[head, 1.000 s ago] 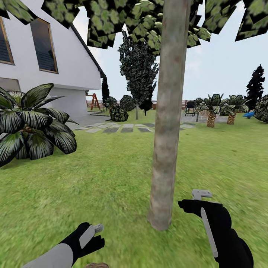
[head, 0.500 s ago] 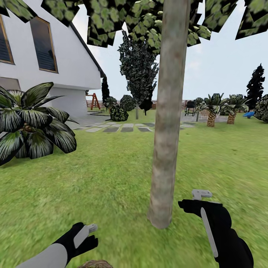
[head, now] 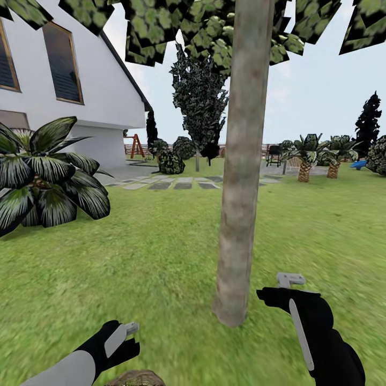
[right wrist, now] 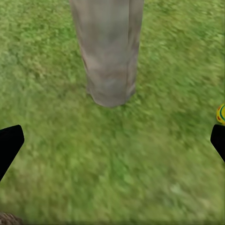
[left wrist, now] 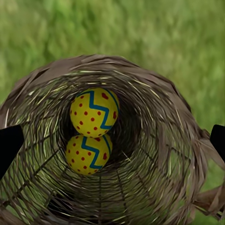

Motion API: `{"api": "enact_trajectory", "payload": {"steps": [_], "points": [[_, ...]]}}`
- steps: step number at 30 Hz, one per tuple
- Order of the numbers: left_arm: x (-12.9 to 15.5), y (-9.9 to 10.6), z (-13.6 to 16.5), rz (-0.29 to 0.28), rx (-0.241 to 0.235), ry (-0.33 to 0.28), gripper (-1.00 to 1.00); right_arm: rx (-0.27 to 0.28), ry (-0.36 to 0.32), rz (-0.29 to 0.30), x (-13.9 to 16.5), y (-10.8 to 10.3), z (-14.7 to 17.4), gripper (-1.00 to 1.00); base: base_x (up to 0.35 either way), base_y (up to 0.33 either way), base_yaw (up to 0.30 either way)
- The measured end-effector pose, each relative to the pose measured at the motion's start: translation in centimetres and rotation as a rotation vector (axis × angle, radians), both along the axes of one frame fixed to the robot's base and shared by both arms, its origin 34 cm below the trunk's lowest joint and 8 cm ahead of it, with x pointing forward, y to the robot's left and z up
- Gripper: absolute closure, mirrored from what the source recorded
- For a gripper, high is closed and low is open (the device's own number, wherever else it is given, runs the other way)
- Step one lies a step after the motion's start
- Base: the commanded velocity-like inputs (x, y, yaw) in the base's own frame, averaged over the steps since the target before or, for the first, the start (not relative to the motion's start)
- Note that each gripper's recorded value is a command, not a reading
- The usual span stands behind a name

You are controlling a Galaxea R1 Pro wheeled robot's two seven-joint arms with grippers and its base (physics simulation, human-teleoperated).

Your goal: Take the three Easter eggs out of the wicker basket on the lawn in the garden, then place them on the lawn next to a single tree (choose any tree) so that all three eggs are next to the same tree and none are left in the basket.

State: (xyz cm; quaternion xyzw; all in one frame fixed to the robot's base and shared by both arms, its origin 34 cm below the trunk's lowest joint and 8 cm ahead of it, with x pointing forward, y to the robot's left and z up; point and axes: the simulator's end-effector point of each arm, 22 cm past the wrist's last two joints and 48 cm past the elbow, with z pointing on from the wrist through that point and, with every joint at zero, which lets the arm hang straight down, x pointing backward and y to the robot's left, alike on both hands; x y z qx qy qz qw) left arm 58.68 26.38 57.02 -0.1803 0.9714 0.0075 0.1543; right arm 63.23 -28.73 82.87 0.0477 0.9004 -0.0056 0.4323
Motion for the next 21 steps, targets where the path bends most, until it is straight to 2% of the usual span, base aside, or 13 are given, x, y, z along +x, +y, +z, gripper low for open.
{"api": "enact_trajectory", "payload": {"steps": [21], "points": [[-0.4,0.3,-4.0,0.002,0.007,-0.007,-1.00,-0.001,-0.001,-0.002,-0.5,-0.1,-4.0,-1.00,0.000,0.000,0.000]]}}
